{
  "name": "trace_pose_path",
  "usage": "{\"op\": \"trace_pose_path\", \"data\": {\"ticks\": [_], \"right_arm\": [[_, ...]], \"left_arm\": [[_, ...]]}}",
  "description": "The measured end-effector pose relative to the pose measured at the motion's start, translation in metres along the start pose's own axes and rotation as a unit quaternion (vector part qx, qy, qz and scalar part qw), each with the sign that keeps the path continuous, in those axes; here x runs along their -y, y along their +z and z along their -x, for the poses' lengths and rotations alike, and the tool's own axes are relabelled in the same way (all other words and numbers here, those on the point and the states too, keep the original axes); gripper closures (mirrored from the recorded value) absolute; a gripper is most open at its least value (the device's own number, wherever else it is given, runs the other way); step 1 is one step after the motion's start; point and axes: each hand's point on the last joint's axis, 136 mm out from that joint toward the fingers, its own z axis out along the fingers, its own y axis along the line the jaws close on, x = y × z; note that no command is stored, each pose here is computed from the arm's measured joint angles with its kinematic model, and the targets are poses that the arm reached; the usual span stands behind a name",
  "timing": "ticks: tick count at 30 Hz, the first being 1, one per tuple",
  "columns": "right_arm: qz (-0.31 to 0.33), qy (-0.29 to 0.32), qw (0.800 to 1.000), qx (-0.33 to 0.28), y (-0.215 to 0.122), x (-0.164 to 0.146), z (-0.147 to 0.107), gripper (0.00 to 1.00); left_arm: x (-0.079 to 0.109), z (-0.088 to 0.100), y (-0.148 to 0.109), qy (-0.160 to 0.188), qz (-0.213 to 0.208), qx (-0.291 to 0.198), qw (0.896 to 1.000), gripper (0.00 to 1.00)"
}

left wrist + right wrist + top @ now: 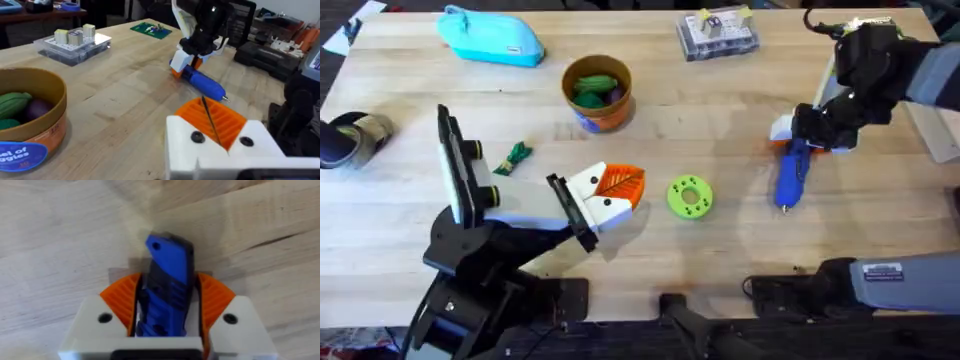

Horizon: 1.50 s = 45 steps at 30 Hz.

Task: Pick up the gripper from the table and insert it into the empty holder that is missing its gripper. Then pick up a screw, insert it into the mounting hole, and use the screwdriver to tighten it. Finally, clean up the table by picking up the vegetable and placing it into the bucket.

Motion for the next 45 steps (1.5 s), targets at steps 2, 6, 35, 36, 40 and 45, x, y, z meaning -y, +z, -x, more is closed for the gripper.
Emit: {"op": "trace_pose_path", "data": {"ticks": [2,6,35,36,40,45], "right_arm": [[0.001,-0.001,1.000,0.002,0.000,0.000,0.001,0.471],[0.006,0.002,1.000,0.006,0.001,-0.002,0.003,0.680],[0.070,0.002,0.978,0.196,-0.114,-0.016,0.046,0.971],[0.073,0.001,0.975,0.209,-0.121,-0.016,0.047,0.971],[0.093,-0.016,0.959,0.268,-0.152,-0.030,0.054,0.971],[0.136,-0.059,0.930,0.337,-0.190,-0.064,0.054,0.971]], "left_arm": [[0.000,0.000,0.000,0.000,0.000,0.000,1.000,0.985],[0.000,0.000,0.000,0.000,0.000,0.000,1.000,0.985],[0.000,0.000,0.000,0.000,0.000,0.000,1.000,0.985],[0.000,0.000,0.000,0.000,0.000,0.000,1.000,0.985],[0.000,0.000,0.000,0.000,0.000,0.000,1.000,0.985],[0.000,0.000,0.000,0.000,0.000,0.000,1.000,0.985]]}}
